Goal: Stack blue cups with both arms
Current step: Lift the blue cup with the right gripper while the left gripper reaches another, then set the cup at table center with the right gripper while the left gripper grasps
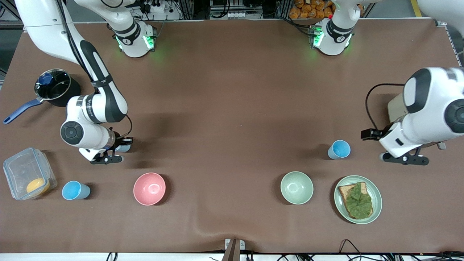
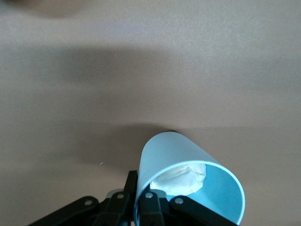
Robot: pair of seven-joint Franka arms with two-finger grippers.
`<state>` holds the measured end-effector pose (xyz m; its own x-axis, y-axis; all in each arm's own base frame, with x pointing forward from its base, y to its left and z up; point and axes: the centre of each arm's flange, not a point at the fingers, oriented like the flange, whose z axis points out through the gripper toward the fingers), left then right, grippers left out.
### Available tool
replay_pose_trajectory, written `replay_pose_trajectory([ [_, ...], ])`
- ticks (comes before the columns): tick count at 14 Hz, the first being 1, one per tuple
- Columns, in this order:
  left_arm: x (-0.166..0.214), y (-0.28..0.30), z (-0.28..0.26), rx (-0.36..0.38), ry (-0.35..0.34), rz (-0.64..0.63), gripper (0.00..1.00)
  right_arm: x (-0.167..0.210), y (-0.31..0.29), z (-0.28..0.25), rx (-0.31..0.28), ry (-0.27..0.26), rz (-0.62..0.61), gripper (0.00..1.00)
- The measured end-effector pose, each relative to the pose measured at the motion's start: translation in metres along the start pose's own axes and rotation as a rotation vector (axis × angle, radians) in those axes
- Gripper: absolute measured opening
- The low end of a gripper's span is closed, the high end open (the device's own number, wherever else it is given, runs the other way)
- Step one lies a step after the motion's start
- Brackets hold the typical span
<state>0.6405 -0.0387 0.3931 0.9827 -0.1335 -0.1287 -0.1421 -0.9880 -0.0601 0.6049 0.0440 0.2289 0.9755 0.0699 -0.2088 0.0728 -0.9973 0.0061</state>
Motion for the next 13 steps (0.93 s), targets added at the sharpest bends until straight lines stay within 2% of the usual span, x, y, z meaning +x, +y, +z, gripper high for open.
replay_pose_trajectory([
  [2,0.001,0.005,0.02,-0.003,0.025,0.008,1.0,0.003,-0.001,-0.018,-0.001,-0.047,-0.003,0.04],
  [3,0.001,0.01,0.037,-0.005,0.035,0.01,1.0,0.006,-0.007,-0.041,-0.003,-0.095,-0.012,0.04],
  [6,0.004,0.019,0.069,-0.012,0.017,0.021,1.0,0.004,-0.057,-0.082,0.004,-0.166,-0.001,0.04],
  [10,0.009,0.034,0.12,-0.025,-0.046,0.044,1.0,-0.021,-0.201,-0.1,0.045,-0.187,0.115,0.04],
  [12,0.01,0.036,0.138,-0.03,-0.064,0.047,1.0,-0.043,-0.271,-0.105,0.034,-0.167,0.169,0.04],
  [13,0.01,0.036,0.142,-0.031,-0.07,0.047,1.0,-0.052,-0.302,-0.108,0.034,-0.137,0.187,0.04],
])
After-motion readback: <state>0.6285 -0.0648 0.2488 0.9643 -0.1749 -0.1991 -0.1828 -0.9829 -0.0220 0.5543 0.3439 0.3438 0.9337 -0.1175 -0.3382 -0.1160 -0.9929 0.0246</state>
